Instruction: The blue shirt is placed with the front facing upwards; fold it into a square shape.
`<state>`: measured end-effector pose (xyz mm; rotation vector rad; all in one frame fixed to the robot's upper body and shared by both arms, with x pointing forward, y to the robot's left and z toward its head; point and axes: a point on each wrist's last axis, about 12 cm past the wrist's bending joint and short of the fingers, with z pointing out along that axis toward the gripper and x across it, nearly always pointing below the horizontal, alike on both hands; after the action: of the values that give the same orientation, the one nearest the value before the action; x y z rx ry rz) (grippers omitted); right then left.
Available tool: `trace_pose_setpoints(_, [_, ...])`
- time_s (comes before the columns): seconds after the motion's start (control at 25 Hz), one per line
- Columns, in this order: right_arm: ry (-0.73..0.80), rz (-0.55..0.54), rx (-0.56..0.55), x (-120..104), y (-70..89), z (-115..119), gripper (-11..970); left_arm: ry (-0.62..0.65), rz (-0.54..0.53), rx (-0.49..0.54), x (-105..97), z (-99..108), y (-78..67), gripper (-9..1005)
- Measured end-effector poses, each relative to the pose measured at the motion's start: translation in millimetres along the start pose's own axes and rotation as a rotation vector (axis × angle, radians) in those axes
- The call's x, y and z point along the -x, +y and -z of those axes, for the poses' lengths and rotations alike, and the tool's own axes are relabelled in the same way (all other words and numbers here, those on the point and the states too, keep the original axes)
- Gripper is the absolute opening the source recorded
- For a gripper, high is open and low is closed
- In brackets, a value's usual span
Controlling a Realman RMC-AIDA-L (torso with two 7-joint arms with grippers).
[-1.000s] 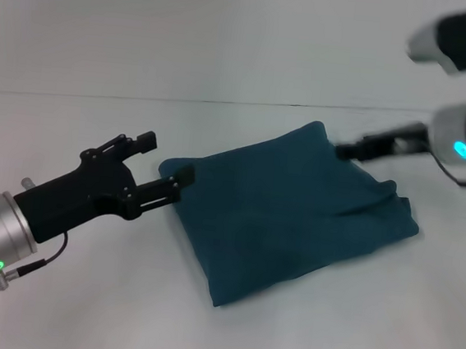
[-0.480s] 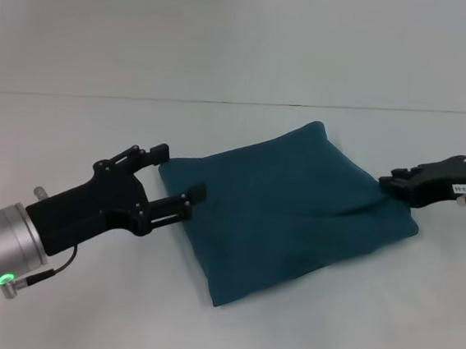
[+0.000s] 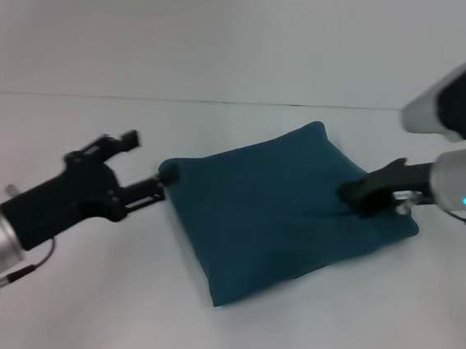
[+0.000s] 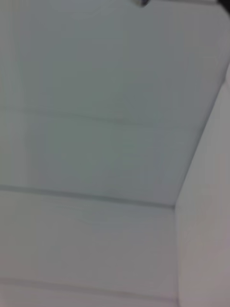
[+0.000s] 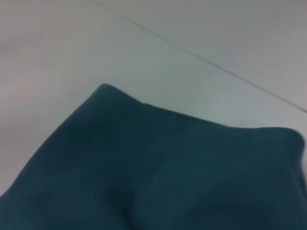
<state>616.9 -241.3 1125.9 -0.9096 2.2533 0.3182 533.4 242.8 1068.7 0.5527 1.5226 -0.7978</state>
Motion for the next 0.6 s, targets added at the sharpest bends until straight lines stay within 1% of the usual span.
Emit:
trace_pose_setpoints(0.12, [0.058,0.011,-0.002,8.4,2.8,-13.3,45,-0.030,0.015,0.037,-1.5,11.3,2.9,888])
trace_pose_setpoints(0.32, [0.159,0.028,0.005,14.9,7.7,-30.8,36,-0.051,0.030,0.063,-4.8,20.2,4.0,888])
trace_pose_setpoints(0.44, [0.201,0.034,0.039,17.7,13.3,-33.8,38,-0.052,0.030,0.066,-5.2,21.2,4.0,887])
trace_pose_setpoints(0.6, [0.251,0.036,0.107,22.2,22.6,-32.2,41,-0.052,0.030,0.064,-5.3,21.3,3.6,887])
